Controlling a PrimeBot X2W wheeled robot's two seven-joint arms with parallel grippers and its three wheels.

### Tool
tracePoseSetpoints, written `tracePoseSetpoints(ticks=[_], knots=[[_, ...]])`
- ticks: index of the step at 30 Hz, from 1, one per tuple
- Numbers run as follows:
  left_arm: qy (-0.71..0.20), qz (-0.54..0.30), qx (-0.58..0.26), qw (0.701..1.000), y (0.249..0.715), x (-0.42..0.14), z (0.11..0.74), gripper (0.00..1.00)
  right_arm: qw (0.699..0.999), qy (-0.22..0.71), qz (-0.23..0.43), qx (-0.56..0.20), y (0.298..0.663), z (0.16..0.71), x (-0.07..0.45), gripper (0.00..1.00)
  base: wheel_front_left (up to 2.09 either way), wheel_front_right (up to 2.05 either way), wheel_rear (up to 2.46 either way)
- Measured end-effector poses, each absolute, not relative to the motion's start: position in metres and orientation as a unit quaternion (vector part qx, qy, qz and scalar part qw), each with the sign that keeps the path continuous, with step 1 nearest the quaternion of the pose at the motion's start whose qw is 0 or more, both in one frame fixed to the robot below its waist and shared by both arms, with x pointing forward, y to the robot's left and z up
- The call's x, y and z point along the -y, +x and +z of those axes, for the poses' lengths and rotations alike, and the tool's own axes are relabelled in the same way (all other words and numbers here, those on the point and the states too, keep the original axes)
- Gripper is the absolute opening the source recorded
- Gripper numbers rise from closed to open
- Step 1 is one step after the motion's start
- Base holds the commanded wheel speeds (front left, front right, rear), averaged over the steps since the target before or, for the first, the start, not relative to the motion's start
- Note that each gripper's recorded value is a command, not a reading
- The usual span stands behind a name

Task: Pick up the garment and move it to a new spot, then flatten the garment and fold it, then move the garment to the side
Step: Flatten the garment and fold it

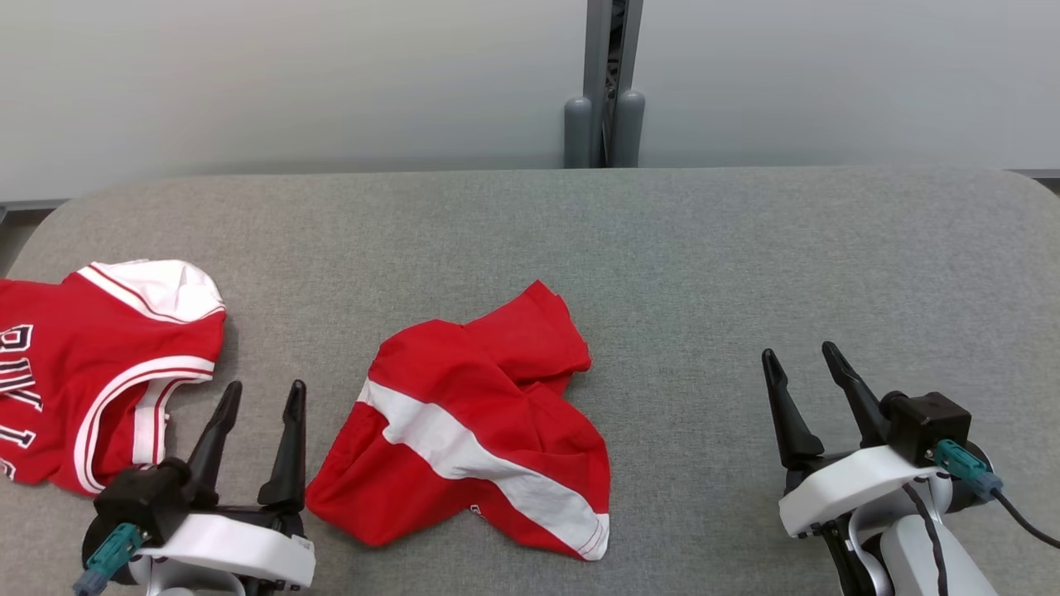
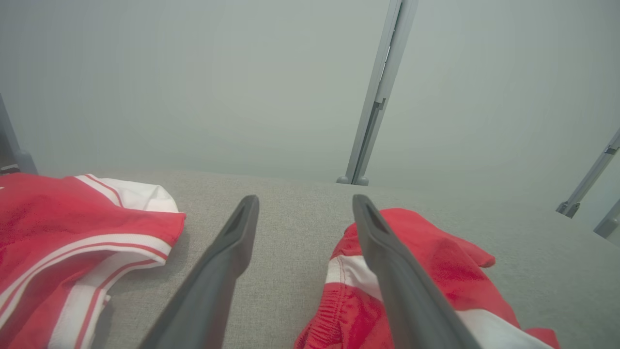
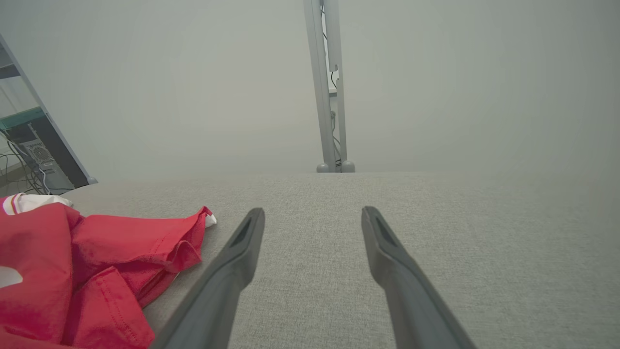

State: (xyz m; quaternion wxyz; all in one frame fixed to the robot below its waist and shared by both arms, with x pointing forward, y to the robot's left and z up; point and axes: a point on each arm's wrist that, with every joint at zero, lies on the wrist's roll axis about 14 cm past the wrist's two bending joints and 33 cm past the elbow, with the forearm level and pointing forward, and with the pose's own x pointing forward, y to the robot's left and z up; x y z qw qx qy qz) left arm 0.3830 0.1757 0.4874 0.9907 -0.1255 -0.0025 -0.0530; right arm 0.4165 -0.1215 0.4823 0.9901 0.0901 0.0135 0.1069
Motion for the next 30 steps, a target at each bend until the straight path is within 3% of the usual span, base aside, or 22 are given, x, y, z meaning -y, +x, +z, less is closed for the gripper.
tracePoseSetpoints(ticks=[14, 30], knots=[[-0.056, -0.03, 0.038, 0.997, 0.37, -0.182, 0.506, 1.0, 0.996, 0.081, 0.045, 0.007, 0.389, 0.492, 0.166, 1.0, 0.0, 0.0, 0.0], [0.012, -0.039, 0.012, 0.999, 0.354, -0.187, 0.49, 1.0, 0.997, 0.077, 0.026, -0.013, 0.371, 0.482, 0.18, 1.0, 0.0, 0.0, 0.0]])
